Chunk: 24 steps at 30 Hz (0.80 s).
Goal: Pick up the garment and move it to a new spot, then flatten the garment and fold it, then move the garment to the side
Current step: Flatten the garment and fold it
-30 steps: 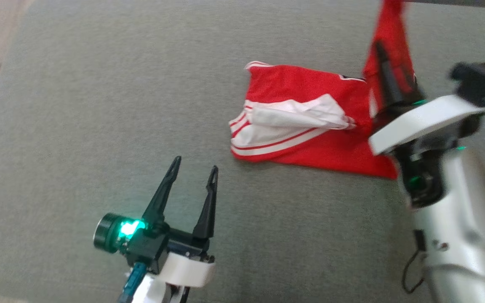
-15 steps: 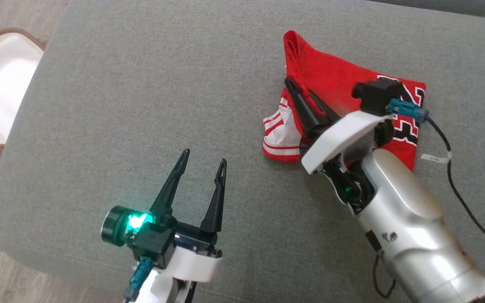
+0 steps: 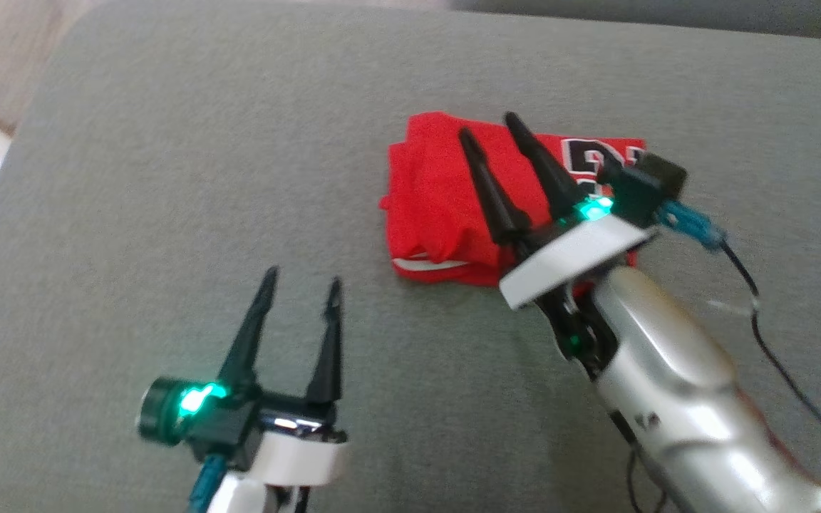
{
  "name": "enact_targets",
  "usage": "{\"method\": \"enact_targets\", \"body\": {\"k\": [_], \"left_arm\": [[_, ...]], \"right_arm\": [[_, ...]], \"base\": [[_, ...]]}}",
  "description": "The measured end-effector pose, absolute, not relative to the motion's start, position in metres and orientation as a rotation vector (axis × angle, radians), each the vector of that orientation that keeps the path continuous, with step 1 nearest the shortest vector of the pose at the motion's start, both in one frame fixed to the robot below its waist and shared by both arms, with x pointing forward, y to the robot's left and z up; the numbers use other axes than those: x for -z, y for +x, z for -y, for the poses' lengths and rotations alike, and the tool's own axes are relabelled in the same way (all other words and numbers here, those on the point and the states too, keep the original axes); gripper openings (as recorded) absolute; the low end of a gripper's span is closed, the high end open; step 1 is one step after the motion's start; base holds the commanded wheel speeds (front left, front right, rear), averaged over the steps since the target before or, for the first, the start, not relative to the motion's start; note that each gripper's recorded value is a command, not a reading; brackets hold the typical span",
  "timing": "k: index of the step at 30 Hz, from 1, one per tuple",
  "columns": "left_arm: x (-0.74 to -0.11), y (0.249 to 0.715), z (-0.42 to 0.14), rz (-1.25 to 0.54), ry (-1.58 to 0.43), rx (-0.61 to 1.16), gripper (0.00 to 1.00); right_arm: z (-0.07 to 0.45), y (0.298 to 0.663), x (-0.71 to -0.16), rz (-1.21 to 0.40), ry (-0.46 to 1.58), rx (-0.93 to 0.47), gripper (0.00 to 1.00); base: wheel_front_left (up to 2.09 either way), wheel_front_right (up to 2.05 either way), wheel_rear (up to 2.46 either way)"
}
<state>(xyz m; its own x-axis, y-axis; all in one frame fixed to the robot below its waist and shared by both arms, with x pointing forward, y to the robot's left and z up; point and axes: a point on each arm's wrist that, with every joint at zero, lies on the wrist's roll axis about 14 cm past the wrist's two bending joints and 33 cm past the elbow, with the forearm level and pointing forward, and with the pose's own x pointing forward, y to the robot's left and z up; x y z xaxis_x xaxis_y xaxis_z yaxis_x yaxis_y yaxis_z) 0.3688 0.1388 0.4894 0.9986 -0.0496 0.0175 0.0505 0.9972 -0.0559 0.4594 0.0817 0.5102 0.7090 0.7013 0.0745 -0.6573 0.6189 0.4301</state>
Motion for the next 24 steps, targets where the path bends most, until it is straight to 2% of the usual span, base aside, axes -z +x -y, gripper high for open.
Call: {"method": "enact_targets", "body": {"k": [6, 12, 15, 19, 24], "left_arm": [[-0.504, 0.364, -0.148, 0.066, -0.065, 0.009, 1.0], [-0.514, 0.347, -0.147, 0.094, -0.074, 0.008, 1.0], [-0.514, 0.335, -0.145, 0.096, -0.078, 0.009, 1.0], [-0.509, 0.316, -0.143, 0.082, -0.065, 0.013, 1.0], [-0.509, 0.306, -0.14, 0.085, -0.048, 0.021, 1.0]], "right_arm": [[0.01, 0.448, -0.522, 0.033, 0.409, -0.546, 1.0], [0.084, 0.408, -0.526, 0.107, 0.261, -0.371, 1.0], [0.107, 0.38, -0.507, 0.064, 0.165, -0.313, 1.0], [0.127, 0.346, -0.484, -0.006, 0.165, -0.241, 1.0], [0.123, 0.331, -0.476, -0.033, 0.19, -0.234, 1.0]], "base": [[0.0, 0.0, 0.0], [0.0, 0.0, 0.0], [0.0, 0.0, 0.0], [0.0, 0.0, 0.0], [0.0, 0.0, 0.0]]}}
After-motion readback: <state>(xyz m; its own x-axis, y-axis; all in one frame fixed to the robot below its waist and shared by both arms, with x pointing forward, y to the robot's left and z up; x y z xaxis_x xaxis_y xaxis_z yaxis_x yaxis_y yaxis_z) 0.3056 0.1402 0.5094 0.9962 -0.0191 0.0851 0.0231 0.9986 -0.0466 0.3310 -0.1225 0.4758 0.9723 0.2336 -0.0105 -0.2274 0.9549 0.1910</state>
